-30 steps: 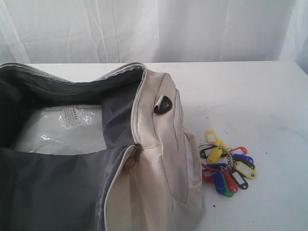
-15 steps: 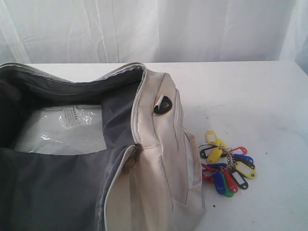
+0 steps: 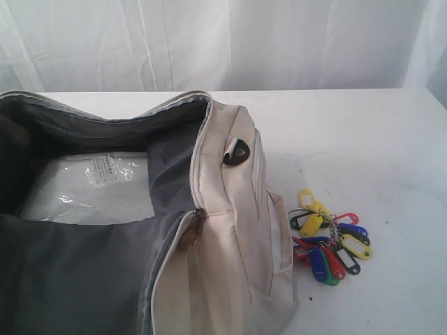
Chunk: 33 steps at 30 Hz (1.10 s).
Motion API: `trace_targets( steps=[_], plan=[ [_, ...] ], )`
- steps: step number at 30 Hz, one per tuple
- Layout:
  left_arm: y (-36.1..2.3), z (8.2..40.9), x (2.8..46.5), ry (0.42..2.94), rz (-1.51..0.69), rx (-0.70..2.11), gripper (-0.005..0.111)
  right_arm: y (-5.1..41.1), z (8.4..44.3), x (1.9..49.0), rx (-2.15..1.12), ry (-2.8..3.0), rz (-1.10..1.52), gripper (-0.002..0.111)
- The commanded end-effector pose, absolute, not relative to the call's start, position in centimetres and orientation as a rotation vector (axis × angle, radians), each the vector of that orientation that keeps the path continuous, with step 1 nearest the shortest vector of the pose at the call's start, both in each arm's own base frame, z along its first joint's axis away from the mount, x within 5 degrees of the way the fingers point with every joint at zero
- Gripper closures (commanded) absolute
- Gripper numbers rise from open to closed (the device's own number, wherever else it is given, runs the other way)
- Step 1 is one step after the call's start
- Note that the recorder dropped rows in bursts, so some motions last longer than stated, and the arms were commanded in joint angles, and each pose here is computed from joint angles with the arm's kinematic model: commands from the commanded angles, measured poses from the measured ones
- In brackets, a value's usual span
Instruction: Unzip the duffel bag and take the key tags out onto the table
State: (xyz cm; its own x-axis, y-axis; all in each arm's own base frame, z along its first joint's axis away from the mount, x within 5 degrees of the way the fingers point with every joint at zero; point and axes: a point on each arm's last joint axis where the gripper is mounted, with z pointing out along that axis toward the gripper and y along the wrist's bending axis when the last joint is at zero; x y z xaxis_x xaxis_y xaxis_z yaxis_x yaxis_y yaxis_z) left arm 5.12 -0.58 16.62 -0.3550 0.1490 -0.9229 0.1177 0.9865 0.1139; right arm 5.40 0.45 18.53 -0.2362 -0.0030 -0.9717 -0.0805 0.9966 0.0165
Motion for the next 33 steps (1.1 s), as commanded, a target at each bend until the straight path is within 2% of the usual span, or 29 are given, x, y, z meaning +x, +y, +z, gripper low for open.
trace_targets(
  steps=[1,33],
  plan=[
    [-0.59,16.49,5.08,1.941,0.028,0.186,0.083,0.51,18.32,5.35,-0.032,1.816,0.101,0.108],
    [-0.59,16.49,5.08,1.941,0.028,0.186,0.083,0.89,18.22,5.27,-0.091,1.828,0.155,0.108]
  ],
)
